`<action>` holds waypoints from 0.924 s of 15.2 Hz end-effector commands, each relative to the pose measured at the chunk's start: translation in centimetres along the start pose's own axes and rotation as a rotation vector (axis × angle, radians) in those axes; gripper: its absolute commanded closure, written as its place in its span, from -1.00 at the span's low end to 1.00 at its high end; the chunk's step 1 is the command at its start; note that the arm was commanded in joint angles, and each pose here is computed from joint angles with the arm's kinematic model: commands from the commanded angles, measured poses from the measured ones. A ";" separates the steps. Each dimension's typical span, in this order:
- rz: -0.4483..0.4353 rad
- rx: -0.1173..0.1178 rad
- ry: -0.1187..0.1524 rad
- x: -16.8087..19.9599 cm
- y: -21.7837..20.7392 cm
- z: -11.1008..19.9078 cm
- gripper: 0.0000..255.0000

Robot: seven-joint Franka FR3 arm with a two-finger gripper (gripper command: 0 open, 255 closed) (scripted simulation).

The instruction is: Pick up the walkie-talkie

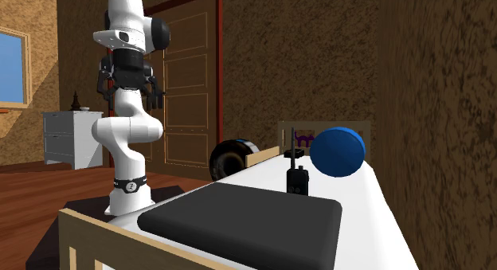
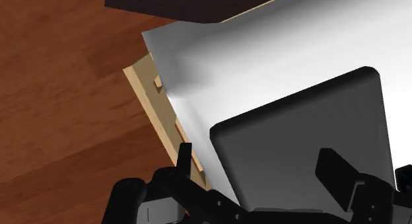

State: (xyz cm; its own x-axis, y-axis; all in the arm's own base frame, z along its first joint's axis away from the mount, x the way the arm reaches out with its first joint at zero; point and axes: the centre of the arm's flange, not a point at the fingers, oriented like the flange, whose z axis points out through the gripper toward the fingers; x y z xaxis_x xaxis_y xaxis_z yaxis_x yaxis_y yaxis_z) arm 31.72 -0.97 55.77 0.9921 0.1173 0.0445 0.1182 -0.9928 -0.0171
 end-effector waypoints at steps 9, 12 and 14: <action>-0.086 -0.020 -0.040 6.9 -8.4 2.7 -1.00; -0.119 -0.027 -0.055 9.2 -11.7 3.8 -1.00; -0.140 -0.032 -0.066 10.7 -13.9 4.6 -1.00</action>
State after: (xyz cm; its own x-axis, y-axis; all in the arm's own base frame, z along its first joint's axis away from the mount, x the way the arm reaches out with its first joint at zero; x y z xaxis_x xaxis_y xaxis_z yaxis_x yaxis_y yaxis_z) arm 39.95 12.95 52.22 0.9695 0.2444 -0.0160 0.2447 -0.9695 0.0152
